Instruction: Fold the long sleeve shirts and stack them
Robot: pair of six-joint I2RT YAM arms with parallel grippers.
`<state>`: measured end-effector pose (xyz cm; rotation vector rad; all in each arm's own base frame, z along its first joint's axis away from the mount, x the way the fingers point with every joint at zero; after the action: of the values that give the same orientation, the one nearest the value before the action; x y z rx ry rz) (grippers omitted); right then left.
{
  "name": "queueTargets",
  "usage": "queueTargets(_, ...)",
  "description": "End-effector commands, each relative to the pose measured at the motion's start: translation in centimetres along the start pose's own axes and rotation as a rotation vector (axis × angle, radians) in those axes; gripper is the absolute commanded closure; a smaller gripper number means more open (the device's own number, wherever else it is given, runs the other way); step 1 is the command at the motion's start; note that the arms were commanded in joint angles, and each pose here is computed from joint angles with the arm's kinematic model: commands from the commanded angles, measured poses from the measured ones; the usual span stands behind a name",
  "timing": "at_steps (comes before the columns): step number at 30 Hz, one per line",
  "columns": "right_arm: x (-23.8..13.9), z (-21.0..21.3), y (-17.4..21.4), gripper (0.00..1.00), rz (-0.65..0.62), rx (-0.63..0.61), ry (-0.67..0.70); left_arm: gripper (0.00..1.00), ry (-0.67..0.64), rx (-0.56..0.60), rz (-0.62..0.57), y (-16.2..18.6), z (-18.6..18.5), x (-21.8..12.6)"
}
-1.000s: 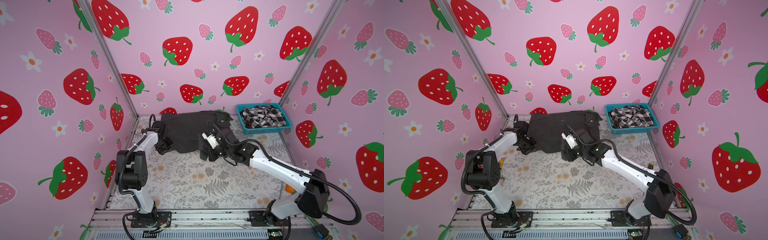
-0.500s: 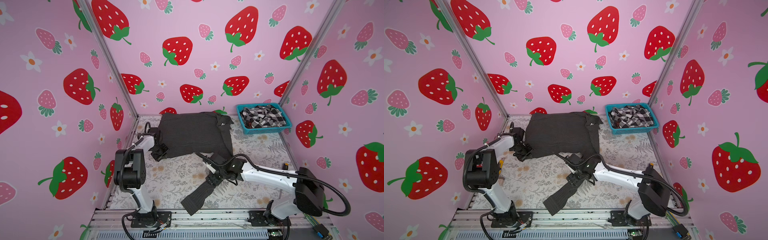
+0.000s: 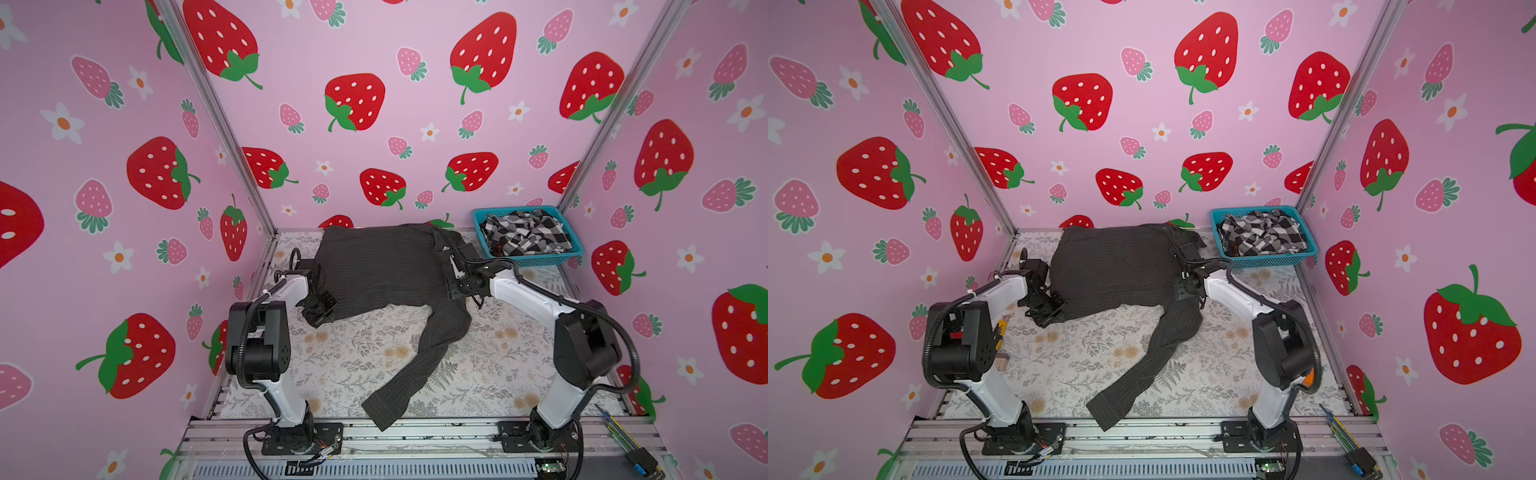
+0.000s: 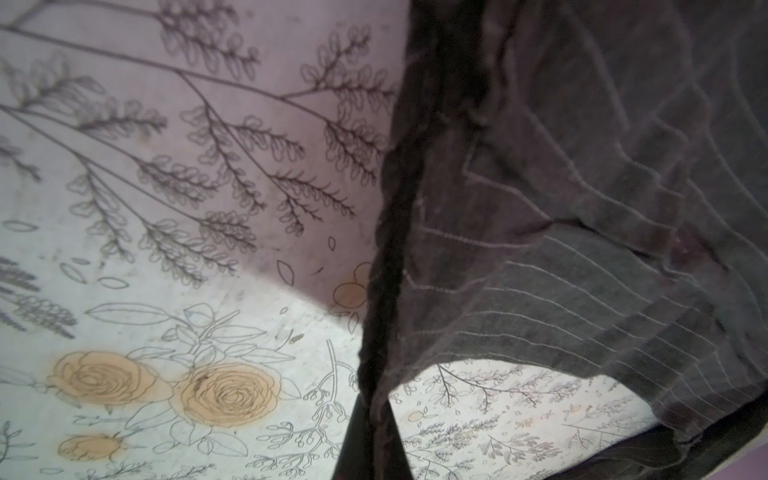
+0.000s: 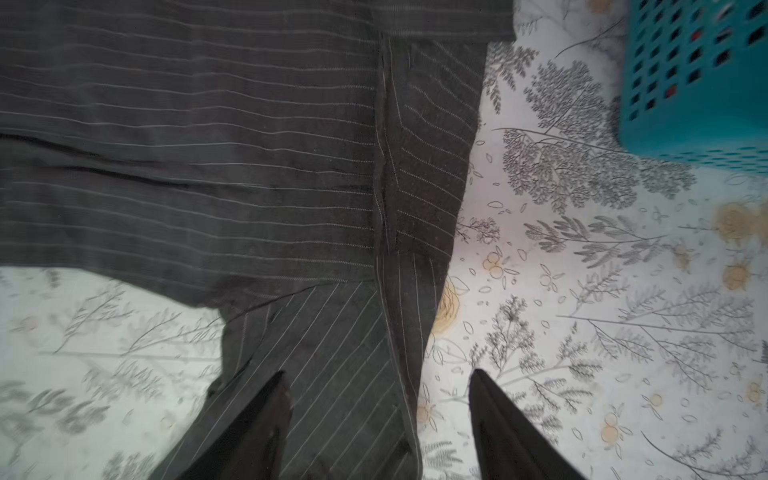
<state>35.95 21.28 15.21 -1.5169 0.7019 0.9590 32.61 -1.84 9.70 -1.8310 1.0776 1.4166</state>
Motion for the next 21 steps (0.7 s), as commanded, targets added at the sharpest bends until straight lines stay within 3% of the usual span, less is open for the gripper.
queueTargets(1,1.2,-0.8,-2.1,0.35,-0.025,-0.038,0.096,1.00,-0.003,0.008,0.011,0.7,0.2,-0.7)
queueTargets(9,5.9,1.0,-3.7,0.53,0.033,-0.101,0.102,1.00,-0.011,-0.005,0.016,0.8,0.8,-0.3)
queueTargets(19,7.5,0.8,-0.3,0.66,0.112,-0.093,0.121,1.00,-0.010,-0.021,0.020,0.8,1.4,-0.1)
queueTargets(21,7.8,0.7,0.4,0.72,0.128,-0.093,0.131,1.00,-0.010,-0.022,0.019,0.8,1.5,-0.1)
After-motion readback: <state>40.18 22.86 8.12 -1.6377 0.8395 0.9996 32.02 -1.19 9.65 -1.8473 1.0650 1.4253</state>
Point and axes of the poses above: each gripper's point midway between its finger pads, its own x axis out along the fingers, its own z axis along the line the jaws close on, y = z × x, the point moved 6 cm from there along -x, back along the fingers, and after that the axes turned 9 degrees about x, right-handed, at the moved point
